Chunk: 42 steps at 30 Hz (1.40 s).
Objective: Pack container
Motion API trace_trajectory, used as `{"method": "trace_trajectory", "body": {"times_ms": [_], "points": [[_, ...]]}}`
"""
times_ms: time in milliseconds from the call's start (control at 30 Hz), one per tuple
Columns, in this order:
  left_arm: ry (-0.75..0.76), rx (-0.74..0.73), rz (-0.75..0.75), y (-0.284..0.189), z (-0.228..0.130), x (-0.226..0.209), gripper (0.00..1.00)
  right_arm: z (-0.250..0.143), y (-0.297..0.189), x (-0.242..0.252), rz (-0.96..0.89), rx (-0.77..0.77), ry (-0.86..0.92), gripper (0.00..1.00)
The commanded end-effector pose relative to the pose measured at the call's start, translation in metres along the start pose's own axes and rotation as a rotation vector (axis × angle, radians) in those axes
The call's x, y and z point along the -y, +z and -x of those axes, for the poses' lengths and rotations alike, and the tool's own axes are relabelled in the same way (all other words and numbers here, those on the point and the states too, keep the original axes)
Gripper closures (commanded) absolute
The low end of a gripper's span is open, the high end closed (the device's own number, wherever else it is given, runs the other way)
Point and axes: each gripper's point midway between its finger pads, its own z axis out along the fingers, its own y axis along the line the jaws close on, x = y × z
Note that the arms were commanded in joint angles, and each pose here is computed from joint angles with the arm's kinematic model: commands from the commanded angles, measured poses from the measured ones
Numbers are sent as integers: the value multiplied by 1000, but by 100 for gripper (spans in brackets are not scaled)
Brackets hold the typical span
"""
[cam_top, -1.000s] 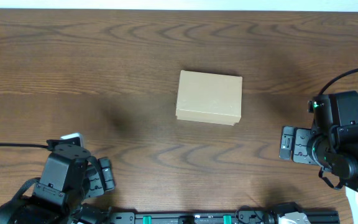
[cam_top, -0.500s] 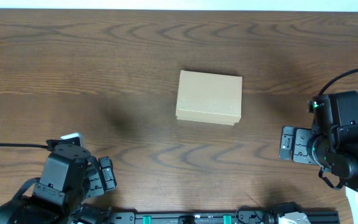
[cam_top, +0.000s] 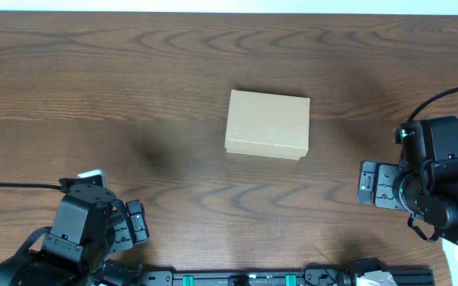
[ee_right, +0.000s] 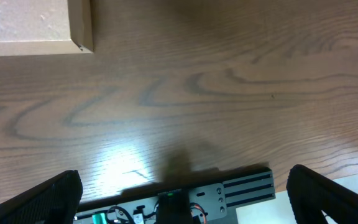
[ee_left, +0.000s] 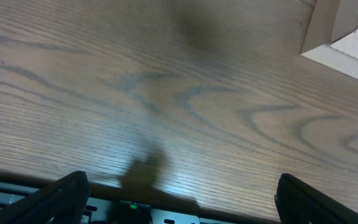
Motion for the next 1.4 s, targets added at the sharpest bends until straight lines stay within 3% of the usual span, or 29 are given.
{"method": "trace_trajectory", "body": {"times_ms": [0,100,333,433,533,633,1033,1367], "points": [[-9,10,11,0,1,-3,5,1,0,4,-19,5,9,1],[-9,10,11,0,1,-3,5,8,-4,3,-4,59,22,1],[-9,10,11,0,1,-3,5,101,-81,-8,141,677,25,1],[-9,10,11,0,1,-3,5,118,-109,-13,189,859,-4,1],[-9,10,11,0,1,-3,5,123,-116,-29,242,990,-159,1],[-9,10,11,0,1,-3,5,117,-102,-42,282,1053,-266,1],[-9,10,11,0,1,-3,5,69,-45,-53,343,1231,-293,1],[-9,10,11,0,1,-3,5,43,20,-49,290,1243,-279,1]]}}
